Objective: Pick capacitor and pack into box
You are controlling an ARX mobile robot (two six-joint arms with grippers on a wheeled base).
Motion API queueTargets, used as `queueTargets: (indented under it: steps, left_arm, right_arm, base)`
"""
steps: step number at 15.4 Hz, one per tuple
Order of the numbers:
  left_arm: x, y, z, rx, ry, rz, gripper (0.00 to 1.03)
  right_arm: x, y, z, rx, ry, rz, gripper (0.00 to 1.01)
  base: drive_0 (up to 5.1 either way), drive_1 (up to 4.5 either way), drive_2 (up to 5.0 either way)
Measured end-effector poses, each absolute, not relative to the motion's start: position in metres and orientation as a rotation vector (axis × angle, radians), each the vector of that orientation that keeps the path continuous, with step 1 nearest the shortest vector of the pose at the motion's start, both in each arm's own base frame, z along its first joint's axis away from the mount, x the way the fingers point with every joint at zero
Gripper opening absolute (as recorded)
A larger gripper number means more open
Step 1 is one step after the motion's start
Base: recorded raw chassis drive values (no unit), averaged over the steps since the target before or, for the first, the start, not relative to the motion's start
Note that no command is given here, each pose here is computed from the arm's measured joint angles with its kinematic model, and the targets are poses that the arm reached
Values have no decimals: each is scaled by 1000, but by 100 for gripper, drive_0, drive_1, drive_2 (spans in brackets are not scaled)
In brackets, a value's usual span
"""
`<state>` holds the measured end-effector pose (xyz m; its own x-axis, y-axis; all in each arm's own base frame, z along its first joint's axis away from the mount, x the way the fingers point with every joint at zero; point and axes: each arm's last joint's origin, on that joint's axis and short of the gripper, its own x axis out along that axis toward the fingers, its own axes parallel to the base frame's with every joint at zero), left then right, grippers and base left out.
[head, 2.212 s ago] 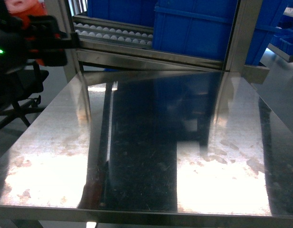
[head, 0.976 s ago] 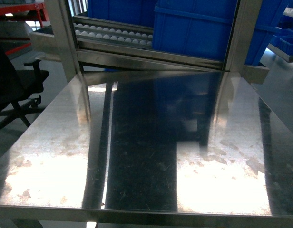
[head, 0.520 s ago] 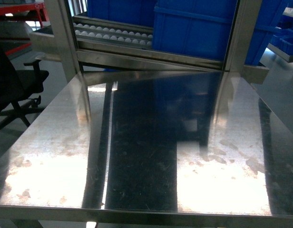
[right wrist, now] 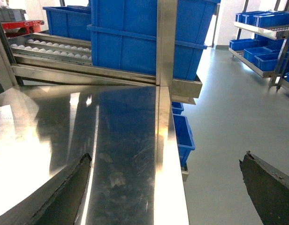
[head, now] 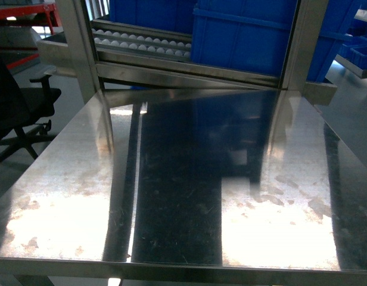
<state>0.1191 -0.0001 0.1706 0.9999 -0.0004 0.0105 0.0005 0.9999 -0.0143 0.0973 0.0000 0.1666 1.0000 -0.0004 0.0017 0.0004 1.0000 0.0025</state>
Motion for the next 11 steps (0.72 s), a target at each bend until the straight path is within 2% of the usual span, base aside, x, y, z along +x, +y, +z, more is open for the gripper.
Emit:
queueTargets:
  steps: [8,10,11]
  left_arm:
    - [108,0,170,-14,-10,0,44]
    - [99,0,163,-14,43,-2,44]
    - [97,0,169,-14,-21,-3,44]
  right_arm:
    - [97,0,167,2,-2,0,98]
    - [97,0,167,2,-2,-1,98]
    - [97,0,167,2,-1,-1,98]
  base:
    - [0,0,0]
    - [0,0,0]
    - [0,0,0]
